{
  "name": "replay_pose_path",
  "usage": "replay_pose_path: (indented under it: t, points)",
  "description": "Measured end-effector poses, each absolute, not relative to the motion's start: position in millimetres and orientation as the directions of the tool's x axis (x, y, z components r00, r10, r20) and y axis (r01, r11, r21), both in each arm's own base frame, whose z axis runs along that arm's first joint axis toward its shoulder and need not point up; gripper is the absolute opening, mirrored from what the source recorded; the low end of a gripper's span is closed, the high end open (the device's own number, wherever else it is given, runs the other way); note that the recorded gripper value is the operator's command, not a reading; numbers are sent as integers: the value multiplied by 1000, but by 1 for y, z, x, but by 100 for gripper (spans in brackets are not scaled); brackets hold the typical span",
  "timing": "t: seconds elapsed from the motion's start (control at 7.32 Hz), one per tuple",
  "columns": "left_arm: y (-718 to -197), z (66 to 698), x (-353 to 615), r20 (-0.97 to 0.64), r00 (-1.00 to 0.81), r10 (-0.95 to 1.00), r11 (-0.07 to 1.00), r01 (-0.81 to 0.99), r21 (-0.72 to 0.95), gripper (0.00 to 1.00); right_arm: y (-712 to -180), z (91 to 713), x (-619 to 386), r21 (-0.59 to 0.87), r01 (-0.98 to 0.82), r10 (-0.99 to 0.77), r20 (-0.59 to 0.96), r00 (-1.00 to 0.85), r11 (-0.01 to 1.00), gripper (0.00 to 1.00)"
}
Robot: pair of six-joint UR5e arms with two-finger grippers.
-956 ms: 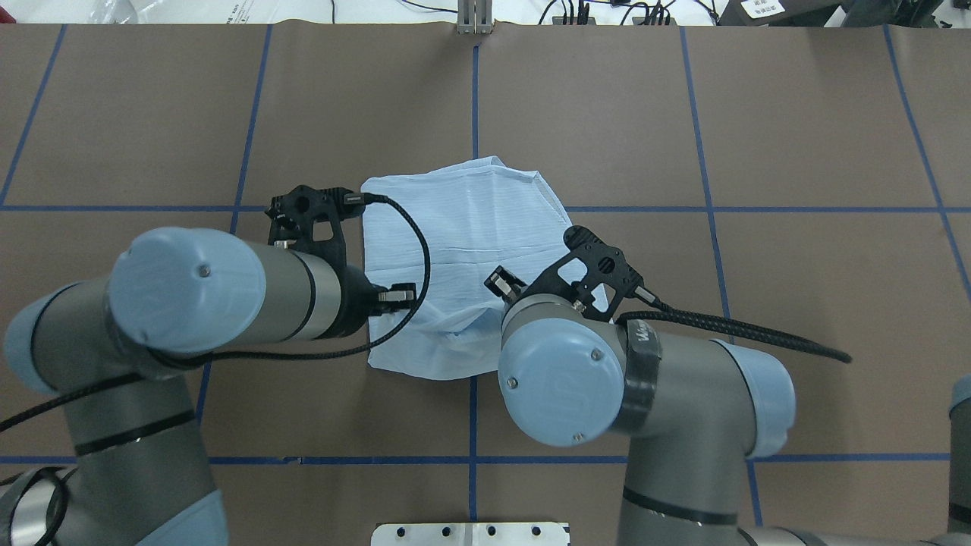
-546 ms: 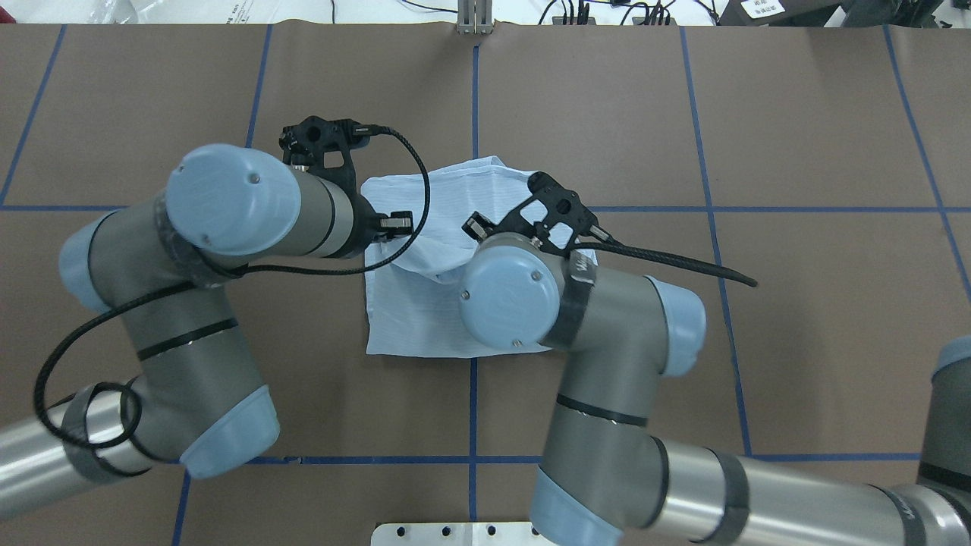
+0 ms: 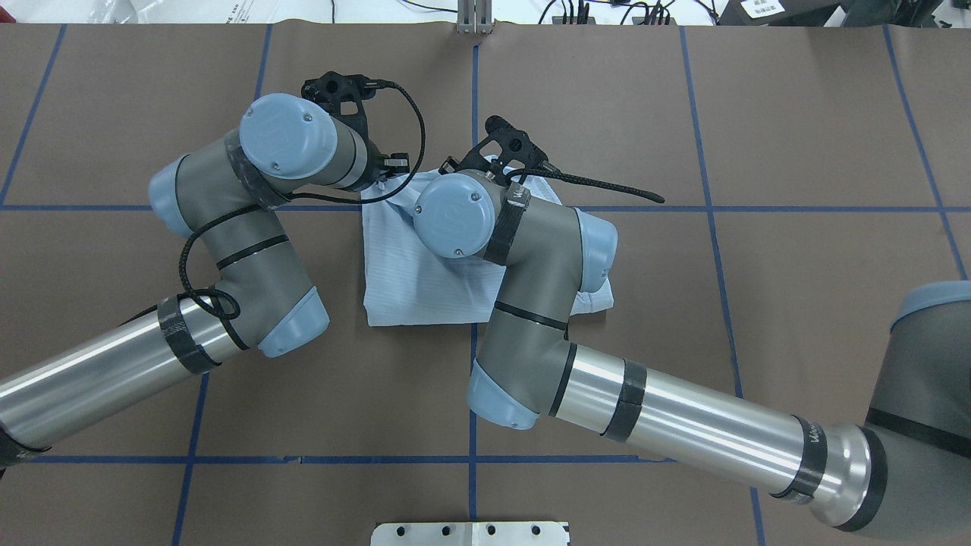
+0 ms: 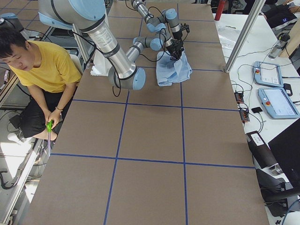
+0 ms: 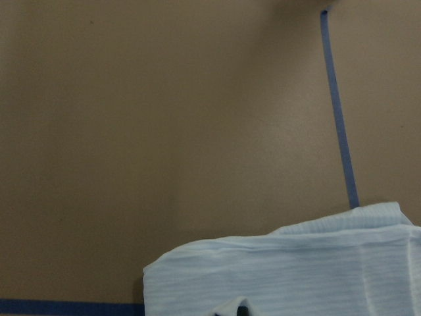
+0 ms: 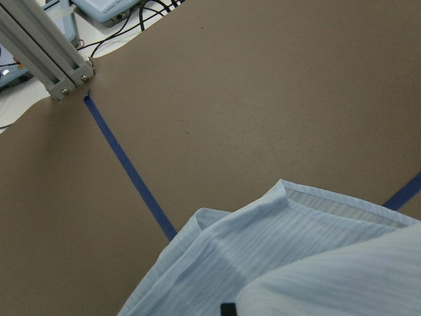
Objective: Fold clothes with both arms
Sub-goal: 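Lift the near edge with both grippers and fold it toward the far edge, then lower the folded edge onto the shirt and press it flat with both grippers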
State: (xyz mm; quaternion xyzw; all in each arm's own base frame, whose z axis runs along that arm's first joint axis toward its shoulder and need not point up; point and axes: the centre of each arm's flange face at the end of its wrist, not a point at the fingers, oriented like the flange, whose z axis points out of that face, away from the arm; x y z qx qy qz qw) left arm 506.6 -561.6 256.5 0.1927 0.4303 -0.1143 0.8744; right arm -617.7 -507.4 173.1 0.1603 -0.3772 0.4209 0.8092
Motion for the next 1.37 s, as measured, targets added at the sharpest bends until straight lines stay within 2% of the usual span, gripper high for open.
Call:
replay_pose_path:
  t: [0.55, 0.68, 0.82, 1.37]
  points:
    - [-578, 272, 509, -777, 630, -21, 894, 360, 268, 0, -546, 181, -630, -35, -805, 559, 737, 379, 592, 0]
    - [-580, 272, 507, -773, 634, -13, 892, 357, 278, 11, -553, 184, -626, -32, -802, 560, 733, 387, 596, 72]
    - [-582, 272, 505, -774, 633, -7, 890, 358, 284, 99, -558, 185, -622, -26, -798, 555, 732, 395, 602, 100]
    - [-586, 269, 482, -771, 616, 162, 881, 263, 395, 100, -582, 160, -598, -46, -718, 511, 734, 448, 695, 100]
